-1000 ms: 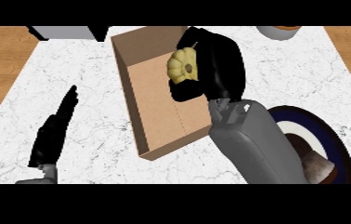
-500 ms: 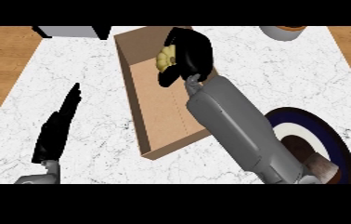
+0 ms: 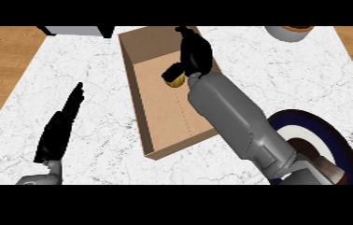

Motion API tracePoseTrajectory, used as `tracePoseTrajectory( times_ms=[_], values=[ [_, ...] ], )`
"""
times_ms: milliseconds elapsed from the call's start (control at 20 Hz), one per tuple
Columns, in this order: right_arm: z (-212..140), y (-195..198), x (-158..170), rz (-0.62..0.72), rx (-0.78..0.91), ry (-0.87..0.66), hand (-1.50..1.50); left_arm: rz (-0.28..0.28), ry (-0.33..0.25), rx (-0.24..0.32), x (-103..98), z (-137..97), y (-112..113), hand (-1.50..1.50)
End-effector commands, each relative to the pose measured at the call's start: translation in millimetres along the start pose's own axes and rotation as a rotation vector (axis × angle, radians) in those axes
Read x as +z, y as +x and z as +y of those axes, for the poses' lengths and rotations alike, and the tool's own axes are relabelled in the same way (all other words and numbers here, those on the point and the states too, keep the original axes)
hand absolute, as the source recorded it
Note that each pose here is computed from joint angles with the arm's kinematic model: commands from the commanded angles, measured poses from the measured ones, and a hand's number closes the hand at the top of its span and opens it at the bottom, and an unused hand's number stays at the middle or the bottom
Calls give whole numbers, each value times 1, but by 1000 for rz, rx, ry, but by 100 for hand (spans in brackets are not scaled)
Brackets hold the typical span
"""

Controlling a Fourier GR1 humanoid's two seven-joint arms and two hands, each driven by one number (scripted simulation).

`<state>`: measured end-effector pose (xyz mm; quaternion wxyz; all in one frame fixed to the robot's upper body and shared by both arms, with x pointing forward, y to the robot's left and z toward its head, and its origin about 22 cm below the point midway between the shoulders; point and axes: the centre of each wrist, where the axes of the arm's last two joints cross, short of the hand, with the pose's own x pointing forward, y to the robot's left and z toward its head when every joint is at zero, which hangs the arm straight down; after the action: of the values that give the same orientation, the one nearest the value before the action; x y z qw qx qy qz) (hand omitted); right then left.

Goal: Pick the squash from the plate and place it in the cardboard box

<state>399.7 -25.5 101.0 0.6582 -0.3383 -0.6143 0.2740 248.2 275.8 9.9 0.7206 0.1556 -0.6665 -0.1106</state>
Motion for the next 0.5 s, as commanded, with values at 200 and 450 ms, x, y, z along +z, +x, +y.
tracePoseTrajectory(
  times_ms=[200,450],
  values=[
    [-14,-5,-13,-28,-310,-256,-150,11,27,12,-10,2,7,0],
    [-34,-16,-16,-34,-523,-334,-150,23,34,5,1,14,-10,0]
  ],
)
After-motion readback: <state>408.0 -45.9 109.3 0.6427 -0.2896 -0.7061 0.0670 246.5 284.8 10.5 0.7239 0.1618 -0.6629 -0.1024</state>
